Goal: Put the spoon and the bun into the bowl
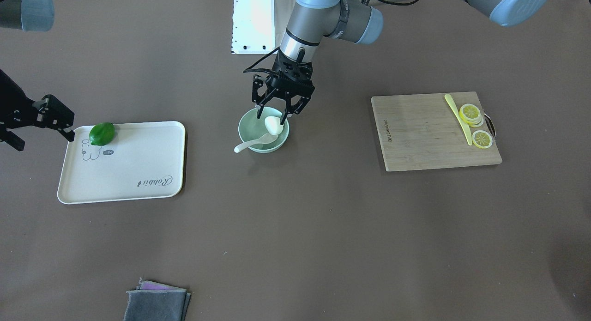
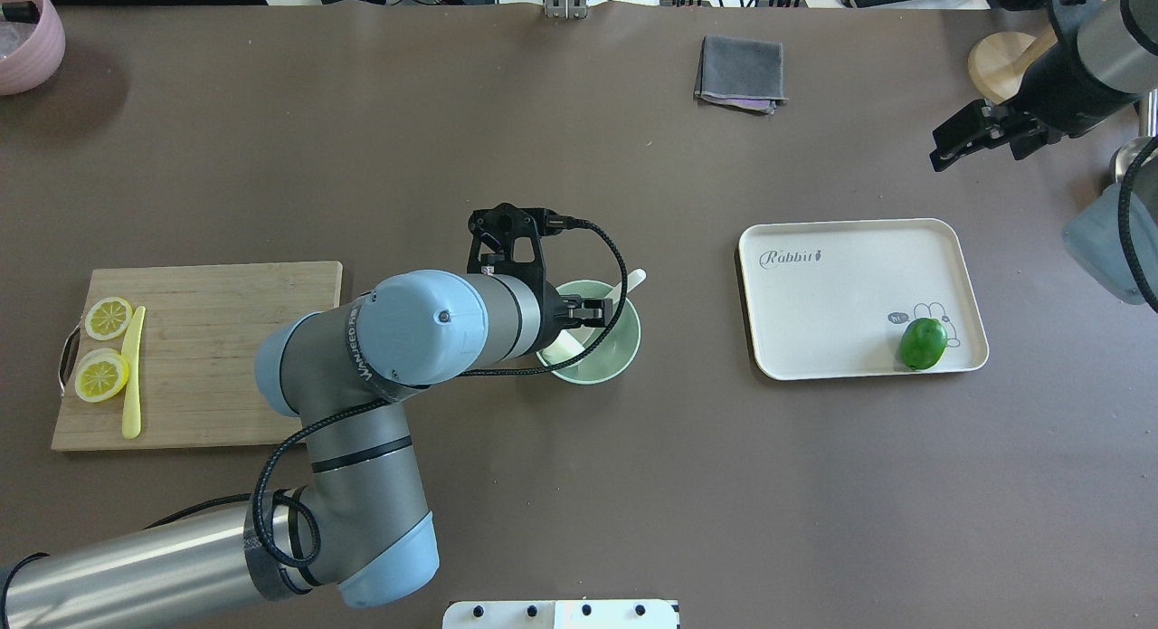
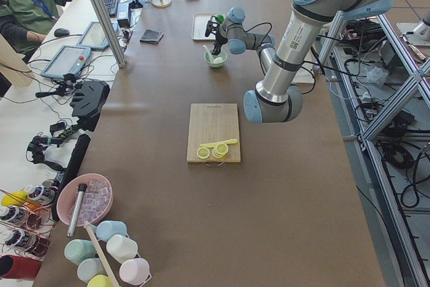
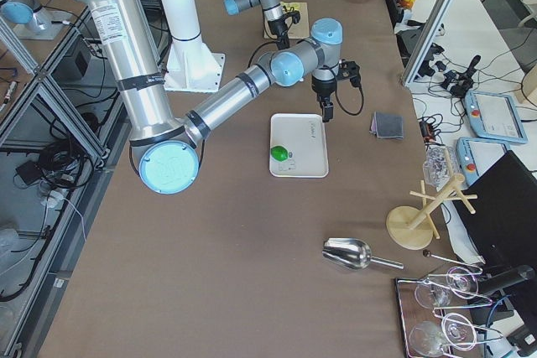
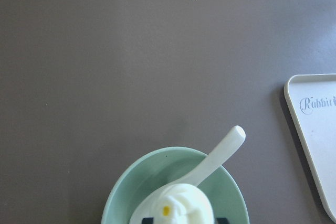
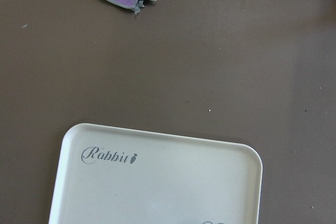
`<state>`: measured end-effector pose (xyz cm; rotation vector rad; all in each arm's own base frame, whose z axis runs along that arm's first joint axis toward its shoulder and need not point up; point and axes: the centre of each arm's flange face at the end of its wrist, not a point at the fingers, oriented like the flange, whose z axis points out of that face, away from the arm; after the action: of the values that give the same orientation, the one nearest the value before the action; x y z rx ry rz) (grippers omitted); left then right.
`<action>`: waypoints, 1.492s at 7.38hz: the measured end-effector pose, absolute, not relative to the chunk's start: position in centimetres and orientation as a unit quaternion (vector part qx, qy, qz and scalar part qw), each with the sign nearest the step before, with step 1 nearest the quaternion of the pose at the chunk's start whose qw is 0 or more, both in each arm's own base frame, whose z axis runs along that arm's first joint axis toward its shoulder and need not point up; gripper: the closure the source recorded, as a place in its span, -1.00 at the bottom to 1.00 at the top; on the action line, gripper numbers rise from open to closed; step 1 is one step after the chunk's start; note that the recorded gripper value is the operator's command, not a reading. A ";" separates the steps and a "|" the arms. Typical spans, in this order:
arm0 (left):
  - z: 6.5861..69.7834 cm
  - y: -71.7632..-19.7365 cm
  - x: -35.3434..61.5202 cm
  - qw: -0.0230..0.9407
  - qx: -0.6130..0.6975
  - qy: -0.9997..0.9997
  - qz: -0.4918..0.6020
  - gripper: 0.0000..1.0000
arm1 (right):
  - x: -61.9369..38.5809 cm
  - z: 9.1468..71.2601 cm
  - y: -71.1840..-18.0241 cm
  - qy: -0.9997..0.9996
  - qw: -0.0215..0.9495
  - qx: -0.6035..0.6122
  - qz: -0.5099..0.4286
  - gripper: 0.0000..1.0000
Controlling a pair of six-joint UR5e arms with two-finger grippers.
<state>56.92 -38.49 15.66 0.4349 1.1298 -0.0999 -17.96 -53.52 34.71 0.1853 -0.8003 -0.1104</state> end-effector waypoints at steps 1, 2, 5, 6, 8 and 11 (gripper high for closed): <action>15.2 -38.3 56.4 0.818 0.205 0.535 -0.045 -0.96 | -17.6 35.1 -53.1 -0.388 0.916 0.089 -0.053 -1.00; 15.6 -38.9 54.7 0.819 0.197 0.537 -0.040 -0.96 | -16.8 36.2 -52.2 -0.383 0.919 0.084 -0.048 -1.00; 24.4 -46.0 42.7 0.850 0.168 0.497 0.055 -0.96 | -9.8 45.0 -49.1 -0.343 0.935 0.066 -0.063 -1.00; 28.5 -48.1 38.0 0.856 0.165 0.481 0.095 -0.97 | -5.9 48.4 -48.1 -0.328 0.938 0.070 -0.090 -1.00; 37.1 -51.3 26.2 0.855 0.170 0.459 0.173 -0.98 | 1.9 55.1 -46.1 -0.312 0.939 0.069 -0.123 -1.00; 49.2 -51.8 6.6 0.871 0.178 0.410 0.203 -0.97 | 6.1 60.4 -43.7 -0.311 0.938 0.056 -0.140 -1.00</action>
<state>6.56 -51.84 49.23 0.3720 0.8574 0.4253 6.13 -43.67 60.40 0.1153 -0.6348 -0.2863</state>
